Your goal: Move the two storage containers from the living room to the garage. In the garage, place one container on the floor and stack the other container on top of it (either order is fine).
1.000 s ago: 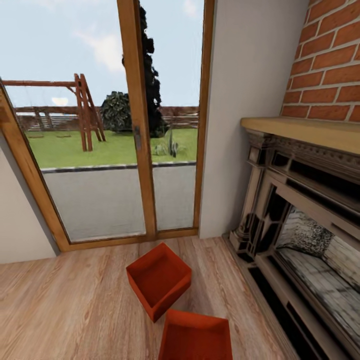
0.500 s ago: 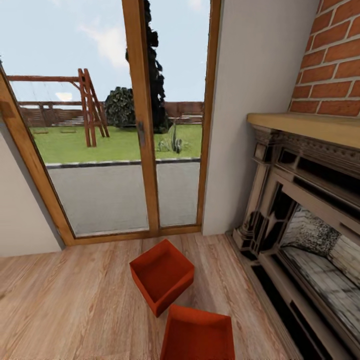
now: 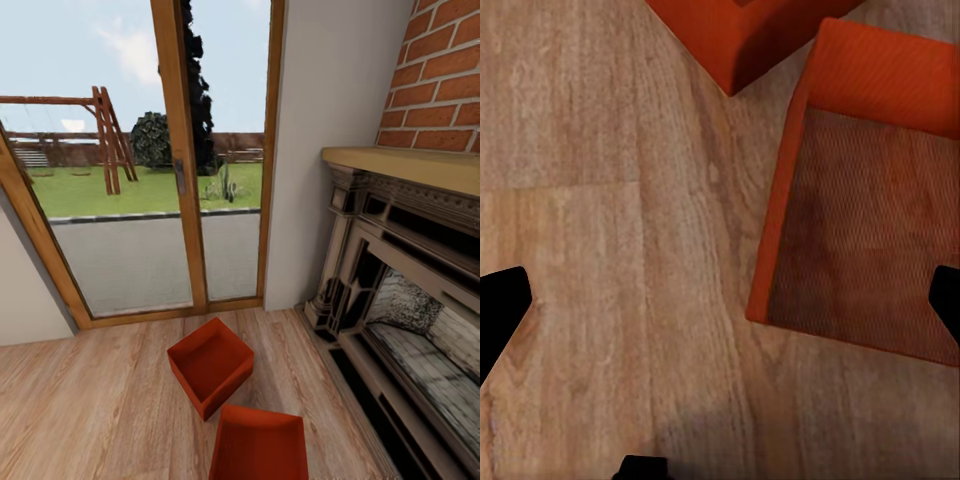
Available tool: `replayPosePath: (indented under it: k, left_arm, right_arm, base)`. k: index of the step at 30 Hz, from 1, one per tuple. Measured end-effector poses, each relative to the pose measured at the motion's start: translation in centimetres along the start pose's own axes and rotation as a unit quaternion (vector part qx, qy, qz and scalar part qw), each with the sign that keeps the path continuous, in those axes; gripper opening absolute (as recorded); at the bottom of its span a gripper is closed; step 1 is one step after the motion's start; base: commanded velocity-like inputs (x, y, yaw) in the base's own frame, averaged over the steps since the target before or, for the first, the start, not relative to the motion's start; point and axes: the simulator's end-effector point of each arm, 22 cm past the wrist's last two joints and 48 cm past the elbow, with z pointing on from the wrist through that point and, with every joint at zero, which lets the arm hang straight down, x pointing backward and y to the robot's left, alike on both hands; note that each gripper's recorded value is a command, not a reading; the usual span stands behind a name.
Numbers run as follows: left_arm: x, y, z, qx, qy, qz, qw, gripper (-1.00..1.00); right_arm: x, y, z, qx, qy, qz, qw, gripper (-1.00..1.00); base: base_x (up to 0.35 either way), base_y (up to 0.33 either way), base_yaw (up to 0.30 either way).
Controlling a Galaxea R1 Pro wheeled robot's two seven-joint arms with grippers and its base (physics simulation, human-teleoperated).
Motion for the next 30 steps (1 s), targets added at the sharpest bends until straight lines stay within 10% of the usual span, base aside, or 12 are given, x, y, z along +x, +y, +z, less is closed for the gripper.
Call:
replayPosePath:
  k: [30]
  left_arm:
    - [1.7,0.1,0.1,-0.002,0.019,0.000,0.9998,1.00]
  right_arm:
    - [1.5,-0.1,0.0,0.001,0.019,-0.007,0.9998,1.00]
  base:
    - [0.000,0.000,-0.130]
